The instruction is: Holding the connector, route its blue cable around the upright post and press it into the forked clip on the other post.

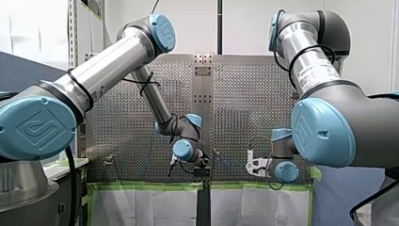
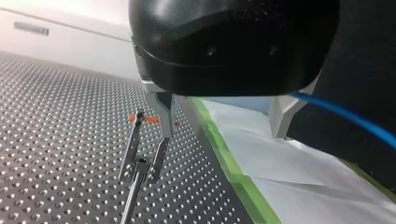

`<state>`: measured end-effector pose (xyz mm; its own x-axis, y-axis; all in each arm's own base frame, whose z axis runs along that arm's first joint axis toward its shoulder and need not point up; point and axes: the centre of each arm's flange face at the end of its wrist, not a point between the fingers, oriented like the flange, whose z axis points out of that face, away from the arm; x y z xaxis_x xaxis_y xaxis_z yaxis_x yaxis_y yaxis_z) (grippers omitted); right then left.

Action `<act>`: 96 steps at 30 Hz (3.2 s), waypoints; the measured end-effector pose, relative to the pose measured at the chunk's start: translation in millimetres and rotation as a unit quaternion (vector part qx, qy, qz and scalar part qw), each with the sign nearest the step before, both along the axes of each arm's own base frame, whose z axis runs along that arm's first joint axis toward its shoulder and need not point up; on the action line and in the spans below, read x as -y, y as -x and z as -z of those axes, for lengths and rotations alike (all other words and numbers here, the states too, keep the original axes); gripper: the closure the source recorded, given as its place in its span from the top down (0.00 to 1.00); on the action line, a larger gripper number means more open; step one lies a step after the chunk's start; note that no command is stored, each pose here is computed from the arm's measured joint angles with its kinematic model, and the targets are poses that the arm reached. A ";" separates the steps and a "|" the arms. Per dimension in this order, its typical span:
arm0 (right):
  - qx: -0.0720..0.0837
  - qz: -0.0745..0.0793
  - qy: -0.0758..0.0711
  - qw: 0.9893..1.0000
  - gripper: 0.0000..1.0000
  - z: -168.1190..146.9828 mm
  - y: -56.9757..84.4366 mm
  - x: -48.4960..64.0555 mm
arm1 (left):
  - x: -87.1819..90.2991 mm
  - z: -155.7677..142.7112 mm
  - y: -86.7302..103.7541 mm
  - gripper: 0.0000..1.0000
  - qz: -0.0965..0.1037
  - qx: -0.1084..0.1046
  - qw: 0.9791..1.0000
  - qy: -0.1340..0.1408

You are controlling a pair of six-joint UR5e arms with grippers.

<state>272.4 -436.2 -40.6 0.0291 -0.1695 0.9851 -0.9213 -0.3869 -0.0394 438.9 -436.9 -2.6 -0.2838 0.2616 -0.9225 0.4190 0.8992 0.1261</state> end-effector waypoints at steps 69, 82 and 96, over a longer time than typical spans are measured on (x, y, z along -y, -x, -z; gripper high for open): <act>0.014 -0.107 0.007 0.994 0.00 -4.7 -47.9 -18.4 | 9.9 -6.6 18.7 0.00 -0.134 0.026 0.988 0.077; 0.014 -0.106 0.008 0.994 0.00 -4.7 -47.3 -18.0 | 8.7 -10.7 13.8 0.00 -0.162 0.057 0.982 0.083; 0.014 -0.085 0.009 0.996 0.00 -0.8 -35.5 -4.7 | 10.7 -5.8 10.4 0.00 -0.159 0.066 0.981 0.091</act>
